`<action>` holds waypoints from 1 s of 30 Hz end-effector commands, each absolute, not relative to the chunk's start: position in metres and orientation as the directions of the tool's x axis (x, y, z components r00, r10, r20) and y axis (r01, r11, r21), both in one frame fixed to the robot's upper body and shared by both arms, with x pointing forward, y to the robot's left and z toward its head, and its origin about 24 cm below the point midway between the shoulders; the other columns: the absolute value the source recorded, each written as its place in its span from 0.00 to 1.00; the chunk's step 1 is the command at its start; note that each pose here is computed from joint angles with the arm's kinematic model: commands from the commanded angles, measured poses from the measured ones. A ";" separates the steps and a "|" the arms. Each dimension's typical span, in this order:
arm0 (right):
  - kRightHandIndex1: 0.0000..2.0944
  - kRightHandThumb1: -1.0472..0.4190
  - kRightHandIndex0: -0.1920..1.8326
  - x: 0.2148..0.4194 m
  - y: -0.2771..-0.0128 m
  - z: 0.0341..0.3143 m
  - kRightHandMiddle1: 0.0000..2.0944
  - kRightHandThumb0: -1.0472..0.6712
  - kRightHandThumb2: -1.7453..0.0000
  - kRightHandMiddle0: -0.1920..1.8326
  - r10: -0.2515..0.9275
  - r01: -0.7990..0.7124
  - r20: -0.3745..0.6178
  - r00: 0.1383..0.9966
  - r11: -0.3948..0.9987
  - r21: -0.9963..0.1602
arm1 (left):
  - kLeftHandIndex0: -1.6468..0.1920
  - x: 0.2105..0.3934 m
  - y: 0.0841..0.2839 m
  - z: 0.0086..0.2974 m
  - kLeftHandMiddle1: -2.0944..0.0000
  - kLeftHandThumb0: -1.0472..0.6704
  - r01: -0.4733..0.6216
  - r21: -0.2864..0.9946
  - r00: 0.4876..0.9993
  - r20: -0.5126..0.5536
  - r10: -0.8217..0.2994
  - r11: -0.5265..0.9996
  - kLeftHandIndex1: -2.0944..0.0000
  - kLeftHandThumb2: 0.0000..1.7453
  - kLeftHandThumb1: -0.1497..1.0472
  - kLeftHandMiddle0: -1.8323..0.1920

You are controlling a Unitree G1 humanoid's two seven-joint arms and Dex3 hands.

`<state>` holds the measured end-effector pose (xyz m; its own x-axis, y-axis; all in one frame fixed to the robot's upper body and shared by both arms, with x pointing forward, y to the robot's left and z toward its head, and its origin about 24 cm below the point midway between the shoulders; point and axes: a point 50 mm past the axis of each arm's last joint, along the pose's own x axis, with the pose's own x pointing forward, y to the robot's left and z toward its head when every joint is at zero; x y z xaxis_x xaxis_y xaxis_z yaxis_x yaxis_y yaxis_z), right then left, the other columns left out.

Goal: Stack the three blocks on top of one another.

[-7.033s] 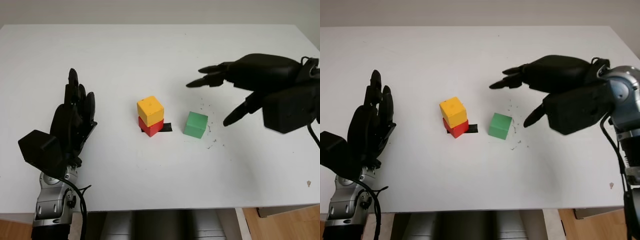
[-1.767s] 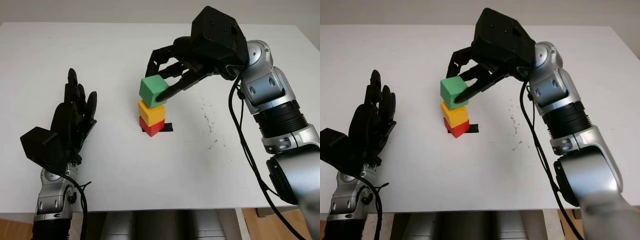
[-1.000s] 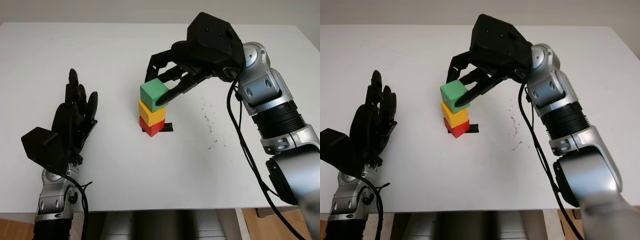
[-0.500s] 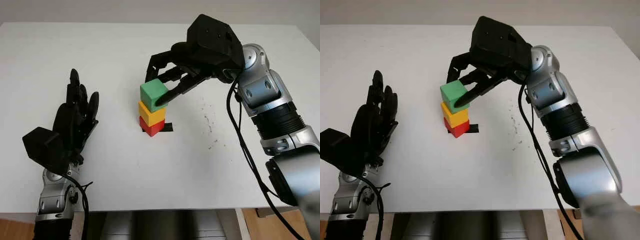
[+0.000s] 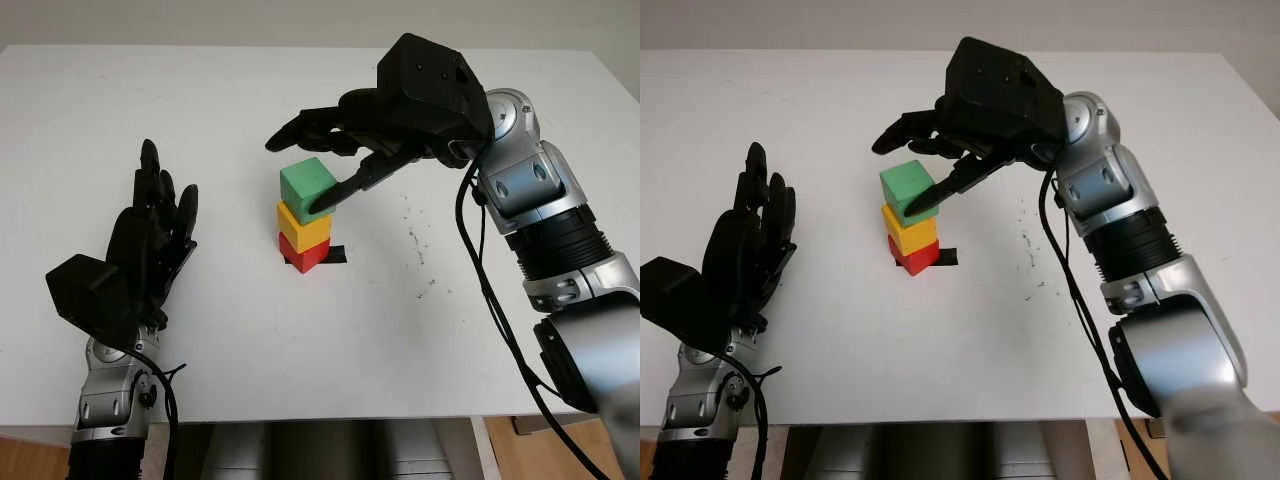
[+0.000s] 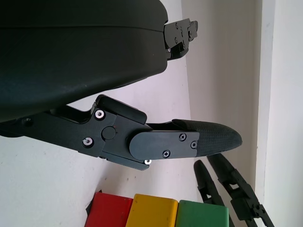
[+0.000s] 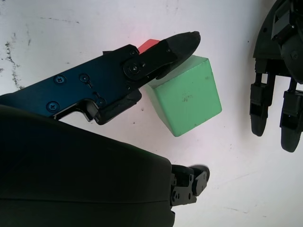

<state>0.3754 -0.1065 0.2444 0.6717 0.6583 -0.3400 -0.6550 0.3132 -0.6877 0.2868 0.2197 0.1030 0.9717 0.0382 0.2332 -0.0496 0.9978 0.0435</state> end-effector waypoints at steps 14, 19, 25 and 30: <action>0.00 0.02 0.00 0.367 -0.144 0.264 0.00 0.10 0.90 0.00 0.663 -0.535 -0.054 0.747 0.551 -0.641 | 1.00 0.285 0.219 0.098 1.00 0.15 -0.049 0.038 0.973 0.229 0.039 0.998 1.00 0.24 1.00 1.00; 0.00 0.00 0.00 0.366 -0.163 0.243 0.00 0.18 0.67 0.00 0.541 -0.433 0.174 0.822 0.795 -0.425 | 1.00 0.286 0.221 0.099 1.00 0.14 -0.048 0.047 0.972 0.231 0.036 0.998 1.00 0.25 1.00 1.00; 0.00 0.00 0.00 0.364 -0.177 0.203 0.00 0.15 0.63 0.00 0.409 -0.346 0.202 0.890 0.894 -0.283 | 1.00 0.286 0.224 0.102 1.00 0.14 -0.045 0.043 0.970 0.242 0.033 0.998 1.00 0.26 1.00 1.00; 0.00 0.00 0.00 0.361 -0.177 0.173 0.00 0.16 0.59 0.00 0.338 -0.301 0.169 0.926 0.930 -0.211 | 1.00 0.288 0.226 0.104 1.00 0.14 -0.053 0.025 0.965 0.257 0.045 0.998 1.00 0.25 1.00 1.00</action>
